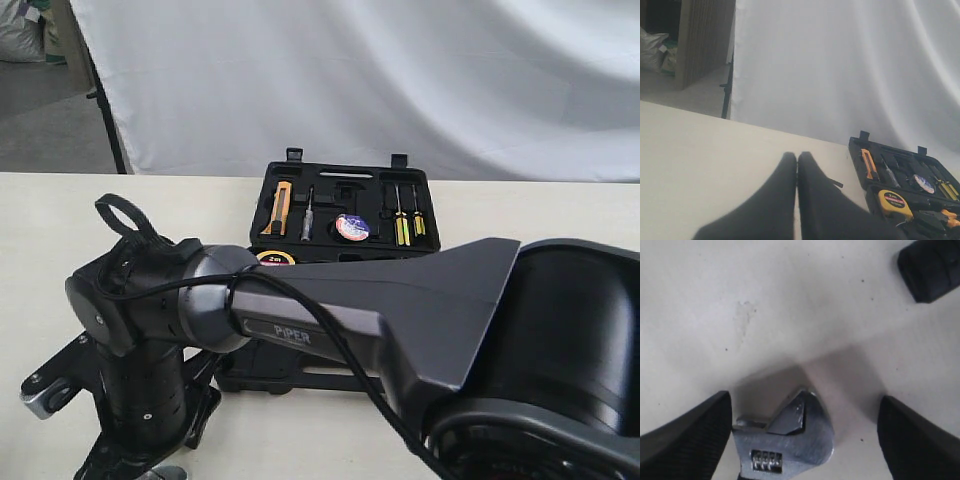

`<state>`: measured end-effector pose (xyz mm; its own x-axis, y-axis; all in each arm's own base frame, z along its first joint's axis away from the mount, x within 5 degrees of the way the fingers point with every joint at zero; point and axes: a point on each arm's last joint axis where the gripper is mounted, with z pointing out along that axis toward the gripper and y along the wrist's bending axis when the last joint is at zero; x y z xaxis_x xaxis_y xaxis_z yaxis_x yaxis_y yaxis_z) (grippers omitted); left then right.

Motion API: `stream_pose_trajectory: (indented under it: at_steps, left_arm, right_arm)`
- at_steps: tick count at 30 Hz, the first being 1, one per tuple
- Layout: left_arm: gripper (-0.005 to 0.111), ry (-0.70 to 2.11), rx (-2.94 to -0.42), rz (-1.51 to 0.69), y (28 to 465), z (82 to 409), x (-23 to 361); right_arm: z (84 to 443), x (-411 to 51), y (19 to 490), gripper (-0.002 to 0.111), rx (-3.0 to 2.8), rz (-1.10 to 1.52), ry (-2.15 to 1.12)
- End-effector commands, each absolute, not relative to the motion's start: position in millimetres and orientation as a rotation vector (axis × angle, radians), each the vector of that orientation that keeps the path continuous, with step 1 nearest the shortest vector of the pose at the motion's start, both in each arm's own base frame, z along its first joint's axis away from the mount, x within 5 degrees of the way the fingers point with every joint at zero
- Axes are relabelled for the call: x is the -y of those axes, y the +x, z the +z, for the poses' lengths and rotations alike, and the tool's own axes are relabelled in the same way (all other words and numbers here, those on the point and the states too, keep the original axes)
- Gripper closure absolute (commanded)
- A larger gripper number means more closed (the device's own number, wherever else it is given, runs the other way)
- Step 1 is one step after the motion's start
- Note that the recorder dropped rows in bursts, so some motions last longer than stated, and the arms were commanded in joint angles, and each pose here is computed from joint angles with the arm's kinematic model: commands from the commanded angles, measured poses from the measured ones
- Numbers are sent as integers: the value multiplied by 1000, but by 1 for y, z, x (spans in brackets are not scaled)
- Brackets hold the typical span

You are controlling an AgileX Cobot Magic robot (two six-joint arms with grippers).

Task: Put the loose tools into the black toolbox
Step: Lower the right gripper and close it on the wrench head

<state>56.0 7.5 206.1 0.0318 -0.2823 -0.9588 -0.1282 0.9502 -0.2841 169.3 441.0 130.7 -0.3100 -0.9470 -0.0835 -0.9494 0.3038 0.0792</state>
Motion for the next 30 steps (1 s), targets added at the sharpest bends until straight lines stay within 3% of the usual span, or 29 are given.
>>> stream_pose_trajectory:
  at_steps: [1, 4, 8, 17, 30]
  left_arm:
    - [106, -346, -1526, -103, 55, 208, -9]
    - [106, -346, -1526, -103, 55, 208, -9]
    - [106, -346, -1526, -103, 55, 208, -9]
    - [106, -346, -1526, -103, 55, 208, -9]
    - [106, -346, -1526, -103, 55, 208, -9]
  right_arm:
    - [133, -442, 172, 40, -2480, 158, -1839]
    - [139, -441, 174, 55, -2448, 122, -1843]
    - [148, -438, 175, 67, -2450, 104, -1822]
    - [159, -439, 179, 67, -2495, 106, -1644]
    - [139, -444, 181, 67, -2503, 107, -1635]
